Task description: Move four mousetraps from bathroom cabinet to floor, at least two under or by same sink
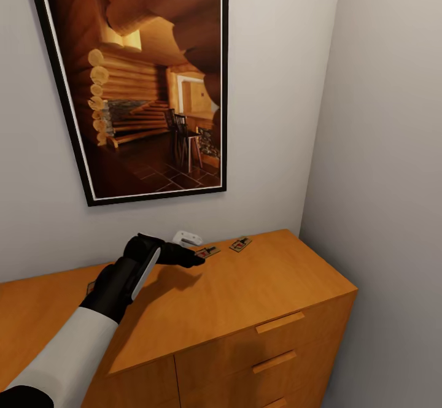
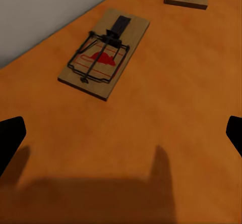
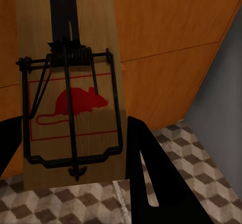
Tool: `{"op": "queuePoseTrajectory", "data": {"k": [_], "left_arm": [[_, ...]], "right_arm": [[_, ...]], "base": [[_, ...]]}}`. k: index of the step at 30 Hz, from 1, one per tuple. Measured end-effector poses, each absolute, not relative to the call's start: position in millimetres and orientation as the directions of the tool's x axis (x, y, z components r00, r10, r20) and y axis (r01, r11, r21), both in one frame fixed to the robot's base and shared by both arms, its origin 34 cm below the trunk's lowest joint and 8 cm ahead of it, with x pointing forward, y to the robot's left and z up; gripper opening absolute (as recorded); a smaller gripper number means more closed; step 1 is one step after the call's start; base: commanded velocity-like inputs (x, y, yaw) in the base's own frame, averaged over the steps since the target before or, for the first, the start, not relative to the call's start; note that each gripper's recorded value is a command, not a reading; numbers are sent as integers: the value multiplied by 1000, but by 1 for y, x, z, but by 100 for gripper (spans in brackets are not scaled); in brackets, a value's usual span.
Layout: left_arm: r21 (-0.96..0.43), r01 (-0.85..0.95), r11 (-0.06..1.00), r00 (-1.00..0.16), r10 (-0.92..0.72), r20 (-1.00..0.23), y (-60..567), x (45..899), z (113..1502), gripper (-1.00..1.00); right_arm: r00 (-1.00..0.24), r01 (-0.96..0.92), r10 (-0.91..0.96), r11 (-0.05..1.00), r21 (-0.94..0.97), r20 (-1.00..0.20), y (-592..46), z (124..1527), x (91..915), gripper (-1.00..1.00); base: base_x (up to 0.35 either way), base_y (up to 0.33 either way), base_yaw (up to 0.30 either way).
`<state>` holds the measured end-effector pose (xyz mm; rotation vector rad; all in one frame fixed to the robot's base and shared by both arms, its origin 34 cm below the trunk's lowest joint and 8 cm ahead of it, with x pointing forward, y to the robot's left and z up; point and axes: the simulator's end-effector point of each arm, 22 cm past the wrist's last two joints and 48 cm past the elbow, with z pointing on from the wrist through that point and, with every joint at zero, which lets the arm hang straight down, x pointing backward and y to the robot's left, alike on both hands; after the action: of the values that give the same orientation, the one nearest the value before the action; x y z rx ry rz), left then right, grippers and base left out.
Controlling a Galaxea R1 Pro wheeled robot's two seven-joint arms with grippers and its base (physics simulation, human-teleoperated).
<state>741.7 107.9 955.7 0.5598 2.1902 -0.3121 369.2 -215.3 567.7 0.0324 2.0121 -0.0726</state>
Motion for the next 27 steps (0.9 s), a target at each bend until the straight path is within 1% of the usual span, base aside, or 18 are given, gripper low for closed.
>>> {"op": "queuePoseTrajectory", "data": {"k": [27], "left_arm": [[-18,508,861,-556,312,-771,102,738,949,100]], "right_arm": [[-427,52,-9,998,-34,-904,-213,568,369,-100]], "base": [[0,0,0]]}}
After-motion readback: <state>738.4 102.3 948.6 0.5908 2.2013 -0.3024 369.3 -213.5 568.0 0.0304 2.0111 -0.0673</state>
